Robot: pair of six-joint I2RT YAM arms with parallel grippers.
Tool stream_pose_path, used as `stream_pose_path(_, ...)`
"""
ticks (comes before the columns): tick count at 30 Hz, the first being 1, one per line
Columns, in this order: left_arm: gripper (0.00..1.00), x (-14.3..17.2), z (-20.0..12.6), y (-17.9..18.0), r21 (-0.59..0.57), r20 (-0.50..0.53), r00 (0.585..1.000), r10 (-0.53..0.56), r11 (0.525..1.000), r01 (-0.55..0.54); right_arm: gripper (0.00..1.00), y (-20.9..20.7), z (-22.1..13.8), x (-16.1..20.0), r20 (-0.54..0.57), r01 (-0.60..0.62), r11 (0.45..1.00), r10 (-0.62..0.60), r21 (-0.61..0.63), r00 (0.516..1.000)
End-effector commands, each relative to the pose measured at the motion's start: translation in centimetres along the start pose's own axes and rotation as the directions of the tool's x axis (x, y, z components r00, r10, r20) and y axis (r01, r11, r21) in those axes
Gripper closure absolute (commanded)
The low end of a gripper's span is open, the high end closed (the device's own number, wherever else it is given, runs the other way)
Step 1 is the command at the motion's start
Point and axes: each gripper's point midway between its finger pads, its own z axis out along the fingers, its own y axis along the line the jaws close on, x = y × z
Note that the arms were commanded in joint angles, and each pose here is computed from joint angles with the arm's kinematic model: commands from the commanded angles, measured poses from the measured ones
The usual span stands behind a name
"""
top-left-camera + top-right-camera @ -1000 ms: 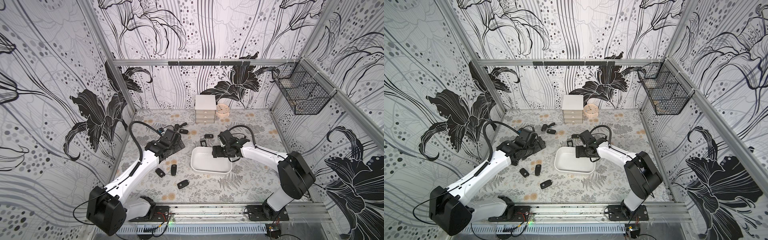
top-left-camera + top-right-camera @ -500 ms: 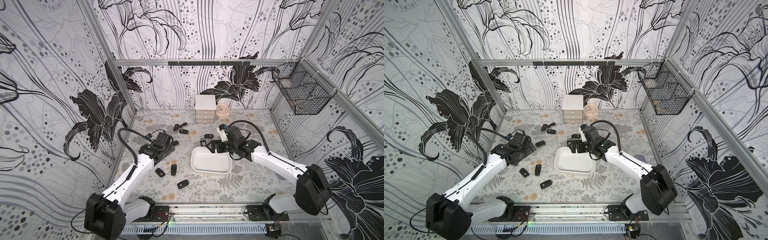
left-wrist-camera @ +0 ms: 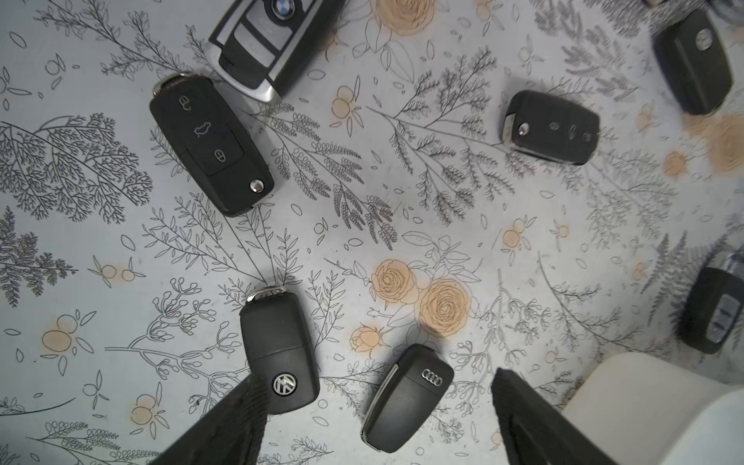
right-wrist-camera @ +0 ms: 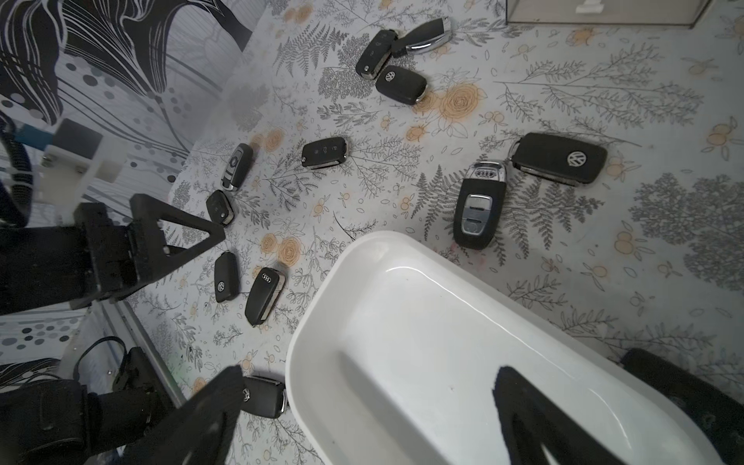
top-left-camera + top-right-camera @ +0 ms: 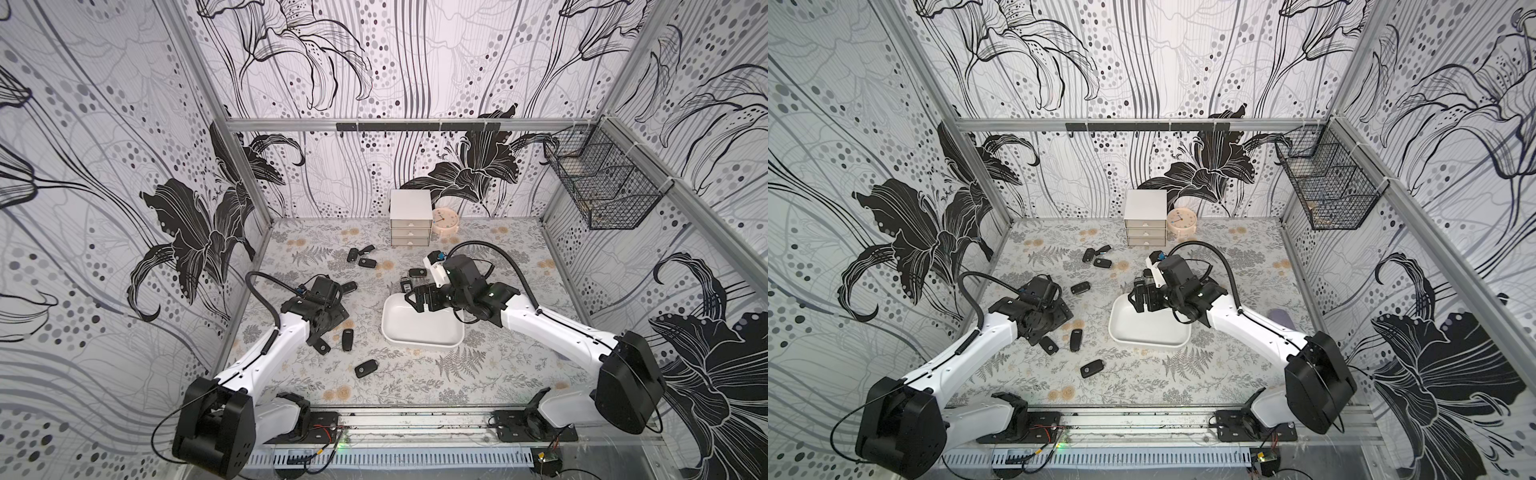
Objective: Place the car key into the storage box
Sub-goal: Pick up the car key from the center of the board.
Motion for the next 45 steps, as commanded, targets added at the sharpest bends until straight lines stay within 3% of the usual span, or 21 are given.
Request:
stream_pose_path(1, 0.14, 0.9, 0.4, 1.8, -0.075, -0.020, 0.999, -0.026, 0.997, 0.025, 0.00, 0.4, 0.3, 0.5, -0.025, 0.010, 1.000, -0.010, -0.018, 1.000)
stream_pose_path(4, 0.21, 1.7, 1.0, 2.1, -0.050, -0.025, 0.997, -0.078, 0.996, 0.076, 0.00, 0.4, 0.3, 0.6, -0.023, 0.010, 1.000, -0.011, -0.016, 1.000)
stream_pose_path(7, 0.22, 2.3, 1.6, 2.5, -0.040, -0.029, 0.992, -0.125, 0.992, 0.123, 0.00, 0.4, 0.2, 0.9, -0.035, 0.014, 1.000, -0.015, -0.018, 0.999)
stream_pose_path(19, 0.34, 2.5, 4.4, 4.4, -0.141, -0.064, 0.984, -0.169, 0.977, 0.159, 0.00, 0.5, -0.6, 1.4, -0.021, -0.005, 1.000, 0.005, -0.019, 1.000)
stream_pose_path(28, 0.41, 2.7, 5.9, 5.1, -0.166, -0.089, 0.985, -0.150, 0.977, 0.134, 0.00, 0.5, -0.8, 1.8, -0.021, -0.014, 1.000, 0.014, -0.008, 1.000)
stream_pose_path(37, 0.56, 3.7, 6.2, 5.7, -0.152, -0.101, 0.984, -0.147, 0.980, 0.130, 0.00, 1.2, -0.2, 1.8, -0.028, 0.008, 1.000, -0.008, -0.006, 1.000)
stream_pose_path(40, 0.65, 3.8, 6.2, 5.8, -0.157, -0.107, 0.986, -0.130, 0.981, 0.113, 0.00, 1.3, 0.1, 1.9, -0.035, 0.009, 1.000, -0.010, -0.005, 0.999)
stream_pose_path(45, 0.73, 3.2, 4.7, 5.4, -0.128, -0.084, 0.993, -0.086, 0.989, 0.075, 0.00, 1.0, 0.3, 2.3, -0.036, -0.004, 1.000, 0.005, 0.005, 0.999)
